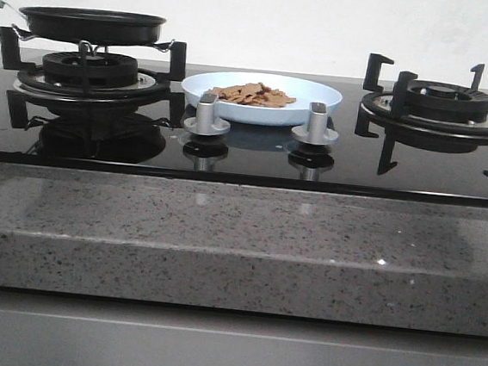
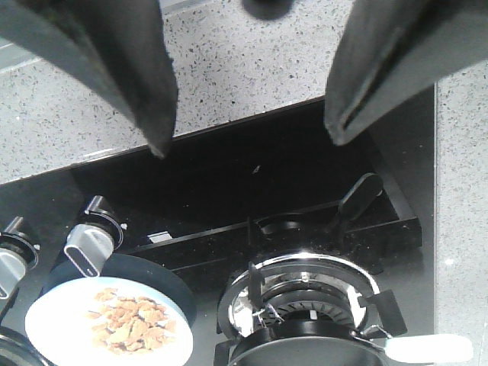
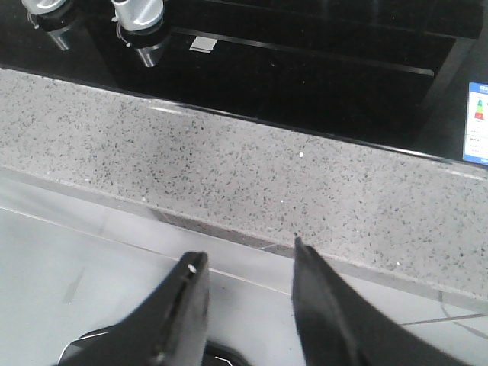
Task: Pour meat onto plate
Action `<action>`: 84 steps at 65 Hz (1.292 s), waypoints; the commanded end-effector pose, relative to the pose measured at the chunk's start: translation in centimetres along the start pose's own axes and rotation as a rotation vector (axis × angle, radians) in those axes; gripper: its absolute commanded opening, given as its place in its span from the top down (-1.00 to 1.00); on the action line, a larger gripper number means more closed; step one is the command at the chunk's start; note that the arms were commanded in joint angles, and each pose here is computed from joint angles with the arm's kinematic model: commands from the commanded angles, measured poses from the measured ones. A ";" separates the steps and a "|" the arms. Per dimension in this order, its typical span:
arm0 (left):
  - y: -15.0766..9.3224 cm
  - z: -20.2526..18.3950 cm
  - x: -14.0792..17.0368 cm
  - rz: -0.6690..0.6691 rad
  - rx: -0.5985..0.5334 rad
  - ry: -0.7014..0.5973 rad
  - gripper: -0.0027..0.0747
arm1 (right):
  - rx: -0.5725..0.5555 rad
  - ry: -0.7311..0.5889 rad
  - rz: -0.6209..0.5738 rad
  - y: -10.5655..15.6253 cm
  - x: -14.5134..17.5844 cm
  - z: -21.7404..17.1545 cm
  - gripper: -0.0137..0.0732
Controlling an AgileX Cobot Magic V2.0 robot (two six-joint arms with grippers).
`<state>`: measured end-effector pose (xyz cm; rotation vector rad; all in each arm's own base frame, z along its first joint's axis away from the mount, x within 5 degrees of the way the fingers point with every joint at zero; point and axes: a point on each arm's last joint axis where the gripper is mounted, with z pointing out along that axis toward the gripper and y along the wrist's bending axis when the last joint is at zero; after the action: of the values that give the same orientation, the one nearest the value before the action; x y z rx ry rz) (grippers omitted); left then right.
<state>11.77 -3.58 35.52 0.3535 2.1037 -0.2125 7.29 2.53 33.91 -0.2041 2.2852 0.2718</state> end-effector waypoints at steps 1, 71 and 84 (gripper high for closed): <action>-0.1 -0.5 -1.3 -0.013 0.001 -0.092 -0.15 | 0.007 -0.073 -0.006 0.0 -1.0 -0.5 -0.02; 0.0 -0.6 -1.5 -0.013 -0.004 -0.120 0.98 | 0.007 -0.063 -0.006 0.0 -0.9 -0.5 0.85; 0.0 -0.6 -1.5 -0.013 -0.004 -0.120 0.98 | 0.007 -0.063 -0.006 0.0 -0.9 -0.5 0.85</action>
<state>11.86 -3.58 35.66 0.3486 2.0866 -0.2115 7.25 2.52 33.80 -0.2054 2.2950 0.2712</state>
